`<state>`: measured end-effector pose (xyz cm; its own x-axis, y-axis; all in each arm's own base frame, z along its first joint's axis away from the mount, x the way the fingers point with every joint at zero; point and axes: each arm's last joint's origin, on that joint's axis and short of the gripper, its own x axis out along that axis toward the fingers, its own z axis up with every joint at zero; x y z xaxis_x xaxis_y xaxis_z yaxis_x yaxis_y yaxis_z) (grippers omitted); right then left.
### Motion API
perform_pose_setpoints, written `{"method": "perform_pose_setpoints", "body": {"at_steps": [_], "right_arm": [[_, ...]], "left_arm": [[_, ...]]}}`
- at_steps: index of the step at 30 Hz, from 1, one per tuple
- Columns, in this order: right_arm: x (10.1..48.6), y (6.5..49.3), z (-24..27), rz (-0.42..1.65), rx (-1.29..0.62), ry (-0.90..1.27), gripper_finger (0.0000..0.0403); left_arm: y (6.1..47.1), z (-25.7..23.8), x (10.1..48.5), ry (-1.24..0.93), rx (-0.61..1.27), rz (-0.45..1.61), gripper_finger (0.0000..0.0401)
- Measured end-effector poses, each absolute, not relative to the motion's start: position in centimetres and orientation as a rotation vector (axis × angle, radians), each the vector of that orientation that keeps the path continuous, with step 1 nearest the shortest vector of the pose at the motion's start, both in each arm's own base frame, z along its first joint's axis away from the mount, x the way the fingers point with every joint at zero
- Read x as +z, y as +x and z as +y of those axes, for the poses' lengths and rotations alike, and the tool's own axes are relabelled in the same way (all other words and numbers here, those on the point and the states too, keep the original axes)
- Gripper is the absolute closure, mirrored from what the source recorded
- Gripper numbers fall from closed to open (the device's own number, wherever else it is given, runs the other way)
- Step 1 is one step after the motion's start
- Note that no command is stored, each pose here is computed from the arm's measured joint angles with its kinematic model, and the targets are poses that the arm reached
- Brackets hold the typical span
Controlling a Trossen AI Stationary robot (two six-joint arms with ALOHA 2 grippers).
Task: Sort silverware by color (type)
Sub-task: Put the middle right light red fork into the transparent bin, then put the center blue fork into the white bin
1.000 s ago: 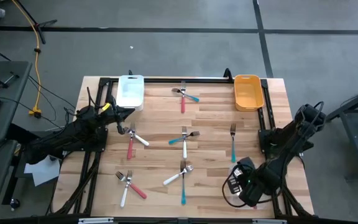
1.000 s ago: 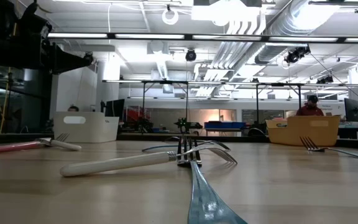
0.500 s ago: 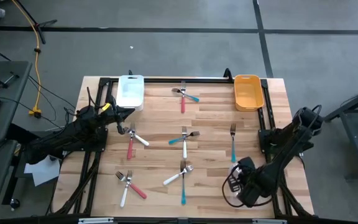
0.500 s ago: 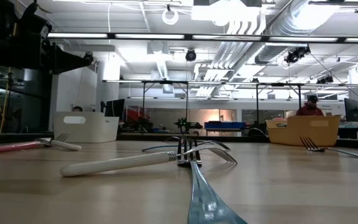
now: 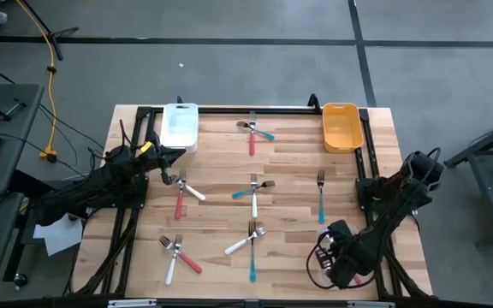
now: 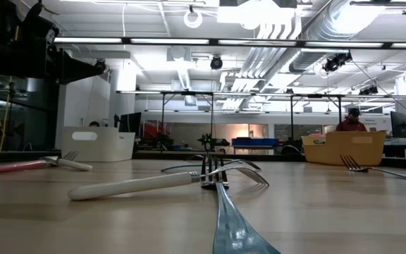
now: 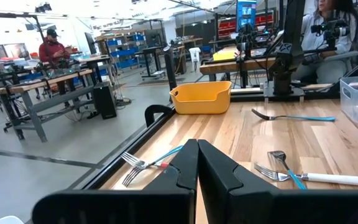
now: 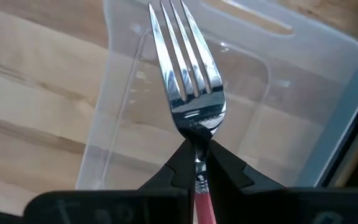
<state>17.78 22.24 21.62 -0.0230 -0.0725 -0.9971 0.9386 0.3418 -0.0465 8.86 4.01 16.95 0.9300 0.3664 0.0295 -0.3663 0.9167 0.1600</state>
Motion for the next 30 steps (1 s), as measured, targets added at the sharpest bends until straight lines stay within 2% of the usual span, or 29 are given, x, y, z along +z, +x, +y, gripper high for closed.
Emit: {"method": "perform_pose_setpoints", "body": {"at_steps": [19, 30], "right_arm": [[19.9, 18.6, 23.2, 1.357, -0.976, 0.855, 0.0380], [19.9, 19.5, 22.6, 1.452, -0.884, 0.803, 0.0329]], "left_arm": [[8.9, 4.0, 17.0, 0.164, 0.377, 0.001, 0.0401], [8.9, 4.0, 17.0, 0.138, 0.377, -0.004, 0.0401]]}}
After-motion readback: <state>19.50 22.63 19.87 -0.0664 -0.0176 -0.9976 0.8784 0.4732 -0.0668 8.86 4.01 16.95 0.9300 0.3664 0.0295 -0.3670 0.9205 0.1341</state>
